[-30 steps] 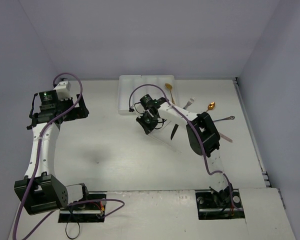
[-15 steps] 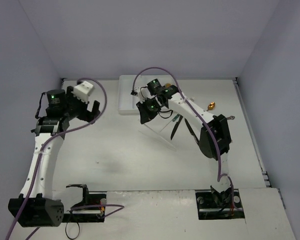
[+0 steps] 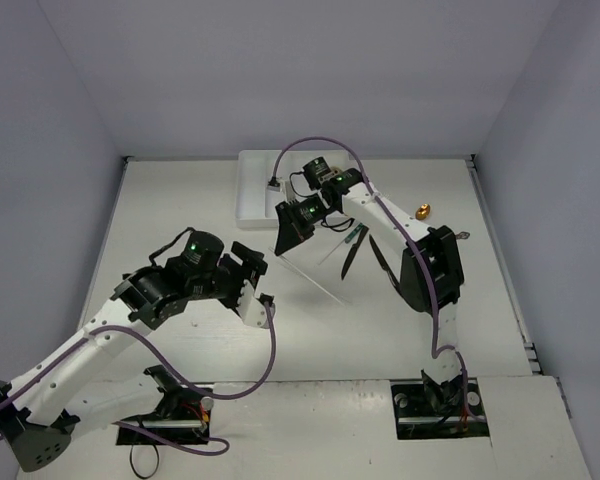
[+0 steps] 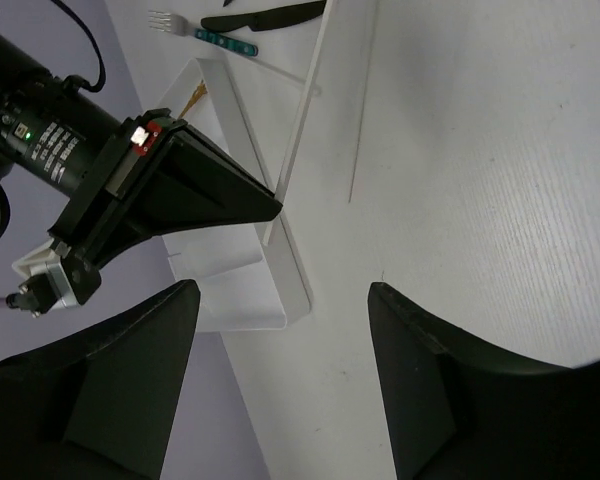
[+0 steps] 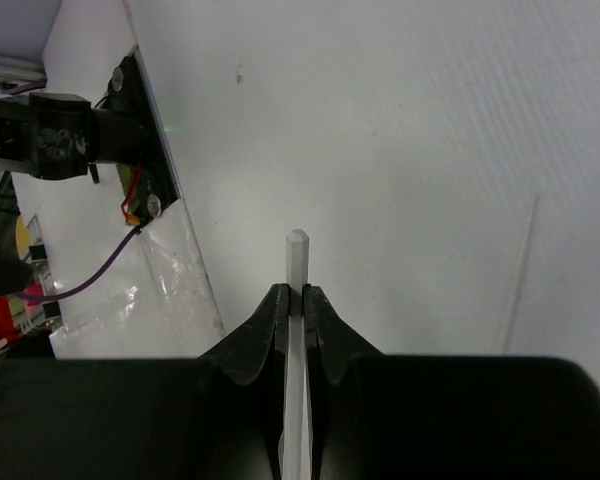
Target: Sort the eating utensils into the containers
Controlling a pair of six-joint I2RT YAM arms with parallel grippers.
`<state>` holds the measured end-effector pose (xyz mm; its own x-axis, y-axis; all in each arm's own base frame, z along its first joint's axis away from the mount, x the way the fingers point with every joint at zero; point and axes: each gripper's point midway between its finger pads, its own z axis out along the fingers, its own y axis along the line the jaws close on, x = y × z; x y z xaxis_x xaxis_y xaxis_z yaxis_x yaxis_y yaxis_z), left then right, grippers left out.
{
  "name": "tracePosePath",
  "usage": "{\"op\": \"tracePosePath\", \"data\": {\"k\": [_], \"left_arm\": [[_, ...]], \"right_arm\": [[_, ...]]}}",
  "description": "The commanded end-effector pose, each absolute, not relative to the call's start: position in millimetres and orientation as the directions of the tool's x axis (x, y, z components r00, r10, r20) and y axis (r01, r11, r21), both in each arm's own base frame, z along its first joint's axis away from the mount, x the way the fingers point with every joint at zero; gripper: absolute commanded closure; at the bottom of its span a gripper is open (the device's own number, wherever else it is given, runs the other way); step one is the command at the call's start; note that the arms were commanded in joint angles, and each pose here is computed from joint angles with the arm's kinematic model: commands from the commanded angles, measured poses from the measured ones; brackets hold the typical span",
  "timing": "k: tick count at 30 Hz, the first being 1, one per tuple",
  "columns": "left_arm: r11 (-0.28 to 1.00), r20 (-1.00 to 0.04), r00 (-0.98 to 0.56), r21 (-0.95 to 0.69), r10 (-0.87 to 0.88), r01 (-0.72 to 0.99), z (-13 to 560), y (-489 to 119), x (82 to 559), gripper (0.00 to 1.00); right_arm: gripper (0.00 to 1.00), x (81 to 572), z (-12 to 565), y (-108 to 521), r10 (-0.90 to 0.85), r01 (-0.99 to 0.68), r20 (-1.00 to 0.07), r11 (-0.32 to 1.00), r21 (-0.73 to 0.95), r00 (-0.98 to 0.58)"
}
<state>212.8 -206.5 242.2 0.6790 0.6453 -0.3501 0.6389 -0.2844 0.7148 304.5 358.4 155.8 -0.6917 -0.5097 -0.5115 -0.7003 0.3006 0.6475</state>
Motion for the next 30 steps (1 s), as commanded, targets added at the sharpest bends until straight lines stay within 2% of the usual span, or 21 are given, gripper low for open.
{"op": "tracePosePath", "data": {"k": [1,8,15,26,28,30], "left_arm": [[-0.409,-0.281,0.811,0.751,0.513,0.519,254.9,-237.5,207.6,0.37],[-0.49,-0.313,0.835,0.695,0.453,0.526,230.6,-260.7,196.7,0.43],[-0.489,-0.378,0.772,0.611,0.511,0.623,218.7,-271.2,205.5,0.47],[-0.495,-0.389,0.722,0.538,0.572,0.683,194.7,-270.8,213.6,0.49],[-0.492,-0.39,0.713,0.529,0.583,0.691,192.7,-270.7,215.0,0.52],[-0.492,-0.388,0.701,0.514,0.598,0.703,188.9,-269.9,216.7,0.59]], "right_arm": [[1.0,270.8,177.7,368.7,-0.521,-0.659,-0.495,0.187,0.728,-0.695],[1.0,245.5,179.7,380.1,-0.547,-0.59,-0.447,0.109,0.8,-0.708],[1.0,236.8,184.9,385.1,-0.554,-0.55,-0.43,0.062,0.833,-0.713],[1.0,230.7,194.2,385.3,-0.554,-0.541,-0.435,0.033,0.84,-0.71],[1.0,229.9,195.2,385.0,-0.554,-0.542,-0.437,0.031,0.84,-0.709],[1.0,228.5,196.5,385.1,-0.554,-0.542,-0.438,0.029,0.84,-0.707]]}}
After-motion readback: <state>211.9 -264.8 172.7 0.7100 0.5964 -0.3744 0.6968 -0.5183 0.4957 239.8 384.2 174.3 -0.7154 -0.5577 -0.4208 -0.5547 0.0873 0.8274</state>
